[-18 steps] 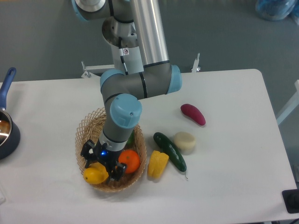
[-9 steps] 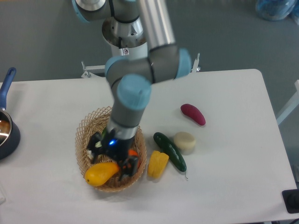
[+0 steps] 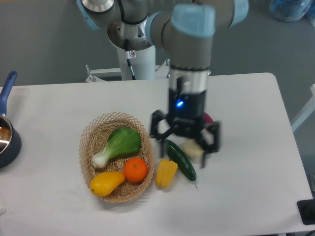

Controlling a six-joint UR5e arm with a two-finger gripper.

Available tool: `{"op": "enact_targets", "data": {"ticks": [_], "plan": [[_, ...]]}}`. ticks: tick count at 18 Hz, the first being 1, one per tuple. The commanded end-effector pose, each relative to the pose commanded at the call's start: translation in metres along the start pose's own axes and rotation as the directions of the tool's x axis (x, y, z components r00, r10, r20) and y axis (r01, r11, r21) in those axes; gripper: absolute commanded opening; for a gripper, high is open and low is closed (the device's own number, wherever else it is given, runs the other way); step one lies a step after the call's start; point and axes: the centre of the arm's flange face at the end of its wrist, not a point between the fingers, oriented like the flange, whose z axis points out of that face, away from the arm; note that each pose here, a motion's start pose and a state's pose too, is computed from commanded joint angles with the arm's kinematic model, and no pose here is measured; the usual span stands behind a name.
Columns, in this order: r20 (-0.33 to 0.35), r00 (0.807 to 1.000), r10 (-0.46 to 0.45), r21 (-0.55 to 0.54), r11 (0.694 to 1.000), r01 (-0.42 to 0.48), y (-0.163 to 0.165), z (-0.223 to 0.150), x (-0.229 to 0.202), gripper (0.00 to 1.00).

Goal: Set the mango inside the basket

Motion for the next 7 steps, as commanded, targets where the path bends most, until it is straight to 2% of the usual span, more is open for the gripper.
{"op": "enact_targets", "data": {"ticks": [2,4,5,7], "plan": [[-0.026,0.99,0.138,-0.085,0.986,-0.14,0.02,-0.014,-0.006,1.0],[-0.064,0.963,0.26,-0.13,0.955,-0.267,0.034,-0.025,-0.007,1.0],[-0.071,0.955,0.286,-0.137,0.946,-0.294,0.04,-0.031,-0.01,1.0],[-0.08,0.956,0.282,-0.147,0.945,-0.291,0.053,-0.036,-0.014,1.0]]}}
